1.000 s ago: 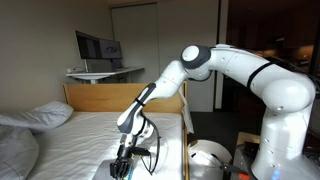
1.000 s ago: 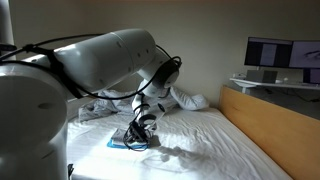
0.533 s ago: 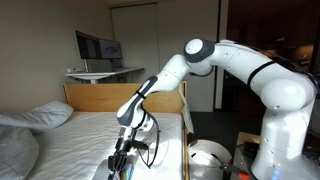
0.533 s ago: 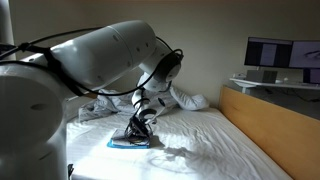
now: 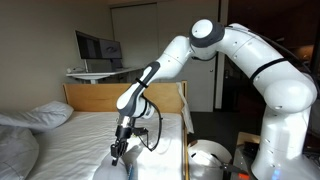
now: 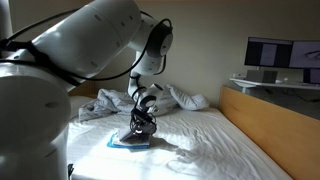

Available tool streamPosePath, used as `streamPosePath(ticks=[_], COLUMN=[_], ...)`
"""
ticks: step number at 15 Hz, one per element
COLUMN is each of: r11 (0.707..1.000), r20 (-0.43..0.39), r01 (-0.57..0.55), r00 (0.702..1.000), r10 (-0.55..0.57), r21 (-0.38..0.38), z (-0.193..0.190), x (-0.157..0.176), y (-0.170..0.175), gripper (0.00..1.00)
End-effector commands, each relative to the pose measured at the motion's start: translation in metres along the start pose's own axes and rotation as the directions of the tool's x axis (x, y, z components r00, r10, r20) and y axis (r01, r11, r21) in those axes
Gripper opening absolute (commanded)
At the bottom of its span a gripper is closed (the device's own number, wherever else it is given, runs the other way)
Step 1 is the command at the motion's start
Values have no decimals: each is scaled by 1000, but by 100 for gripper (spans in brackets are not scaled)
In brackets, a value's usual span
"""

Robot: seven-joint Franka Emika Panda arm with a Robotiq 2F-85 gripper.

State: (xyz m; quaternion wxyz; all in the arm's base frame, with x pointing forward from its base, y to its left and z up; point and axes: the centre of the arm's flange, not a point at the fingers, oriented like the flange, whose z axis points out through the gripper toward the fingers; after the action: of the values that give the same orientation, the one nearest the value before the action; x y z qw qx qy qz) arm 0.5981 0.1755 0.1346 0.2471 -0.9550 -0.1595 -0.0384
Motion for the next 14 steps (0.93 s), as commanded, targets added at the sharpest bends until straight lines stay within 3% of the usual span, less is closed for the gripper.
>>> streamPosePath(ticks=[1,4,7,11,14], r11=[991,970,928,842,751], r20=[-43,-95,-138,-166,-202], r01=[28,30,-3,-102,-198], r00=[999,994,989,986,975], r10=[-34,-55,-52,15,88], r21=[-131,-240,-373,-530,-630], z=[-44,-76,-105,-137,-159], x=[-3,7,11,8,3], y=[-7,4,22,45,63], gripper=[7,6,6,6,6])
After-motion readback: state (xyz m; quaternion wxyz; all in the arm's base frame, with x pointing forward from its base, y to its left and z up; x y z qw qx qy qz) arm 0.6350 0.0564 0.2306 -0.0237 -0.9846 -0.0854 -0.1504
